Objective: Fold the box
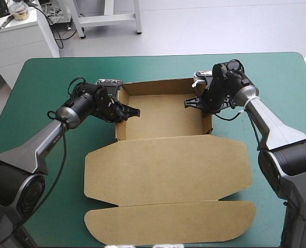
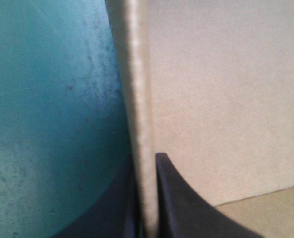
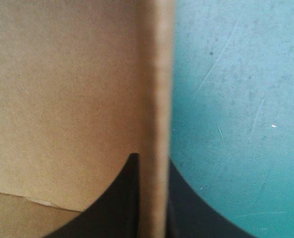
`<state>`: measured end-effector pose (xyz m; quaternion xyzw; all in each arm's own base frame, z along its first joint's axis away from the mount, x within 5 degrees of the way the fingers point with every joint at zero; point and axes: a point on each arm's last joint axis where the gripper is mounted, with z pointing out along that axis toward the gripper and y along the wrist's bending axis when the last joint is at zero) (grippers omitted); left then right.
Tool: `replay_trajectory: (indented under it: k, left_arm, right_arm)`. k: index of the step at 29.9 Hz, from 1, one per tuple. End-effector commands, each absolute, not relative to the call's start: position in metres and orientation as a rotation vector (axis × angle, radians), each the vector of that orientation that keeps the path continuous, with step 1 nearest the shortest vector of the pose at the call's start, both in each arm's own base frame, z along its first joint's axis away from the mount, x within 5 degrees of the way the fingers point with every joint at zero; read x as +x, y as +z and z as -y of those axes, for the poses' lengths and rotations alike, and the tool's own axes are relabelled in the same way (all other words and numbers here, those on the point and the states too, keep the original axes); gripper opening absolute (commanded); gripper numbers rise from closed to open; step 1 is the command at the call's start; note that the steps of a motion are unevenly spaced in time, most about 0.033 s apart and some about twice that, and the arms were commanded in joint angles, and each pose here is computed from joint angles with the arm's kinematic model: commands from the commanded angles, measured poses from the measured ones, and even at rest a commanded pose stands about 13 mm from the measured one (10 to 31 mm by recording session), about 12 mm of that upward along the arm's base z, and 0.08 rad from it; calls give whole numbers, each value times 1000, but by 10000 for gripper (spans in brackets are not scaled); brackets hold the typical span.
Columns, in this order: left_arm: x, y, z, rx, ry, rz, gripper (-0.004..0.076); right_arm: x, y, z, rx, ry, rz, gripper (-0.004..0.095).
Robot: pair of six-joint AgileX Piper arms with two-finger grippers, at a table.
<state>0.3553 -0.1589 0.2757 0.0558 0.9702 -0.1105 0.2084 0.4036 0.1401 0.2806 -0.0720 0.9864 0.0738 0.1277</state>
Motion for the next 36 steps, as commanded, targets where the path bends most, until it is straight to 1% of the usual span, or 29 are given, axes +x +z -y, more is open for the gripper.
replay_trajectory:
  k: [1,2,4,5,7,9,10,12,16,22,25,27,30,31,33,34,36]
  left_arm:
    - [357,303,158,242,-296,-2549,70]
    - [357,303,158,246,-294,-2548,102]
    - [357,303,158,246,-294,-2548,206]
    - [357,303,158,246,-294,-2548,255]
    - [357,303,158,246,-294,-2548,376]
    - [357,303,158,246,-294,-2548,465]
    - [357,303,158,246,-294,-2548,487]
    - [357,304,158,247,-294,-2548,492]
    - [360,314,159,241,-307,-2514,492]
    - [365,368,161,239,-337,-2393,490]
    - [362,393,158,249,-310,-2370,459]
    - [358,408,154,256,-279,-2365,403]
    - [354,420,148,264,-210,-2372,250]
    - [352,422,145,280,-170,-2388,158]
    - [348,420,141,319,-105,-2432,25]
    - [345,417,138,336,-58,-2479,-3]
    - [341,417,134,344,-24,-2511,-3]
  right_arm:
    - [395,310,-132,-256,207,-2824,153]
    - [395,310,-132,-262,207,-2824,222]
    - [395,310,-132,-261,207,-2824,370]
    - [395,310,-132,-261,210,-2824,463]
    - [395,310,-132,-261,210,-2824,647]
    - [395,310,-132,-261,207,-2824,790]
    - [395,310,-132,-261,207,-2824,827]
    - [396,310,-132,-262,205,-2822,868]
    - [397,314,-132,-260,207,-2799,863]
    - [402,347,-131,-251,216,-2690,863]
    - [400,375,-131,-247,236,-2599,863]
    - [396,393,-129,-242,248,-2545,863]
    - [385,411,-126,-239,263,-2497,863]
    - [381,417,-125,-239,265,-2483,863]
    - [371,429,-123,-238,280,-2457,863]
    - [366,433,-121,-238,288,-2450,863]
    - [358,438,-119,-242,285,-2440,863]
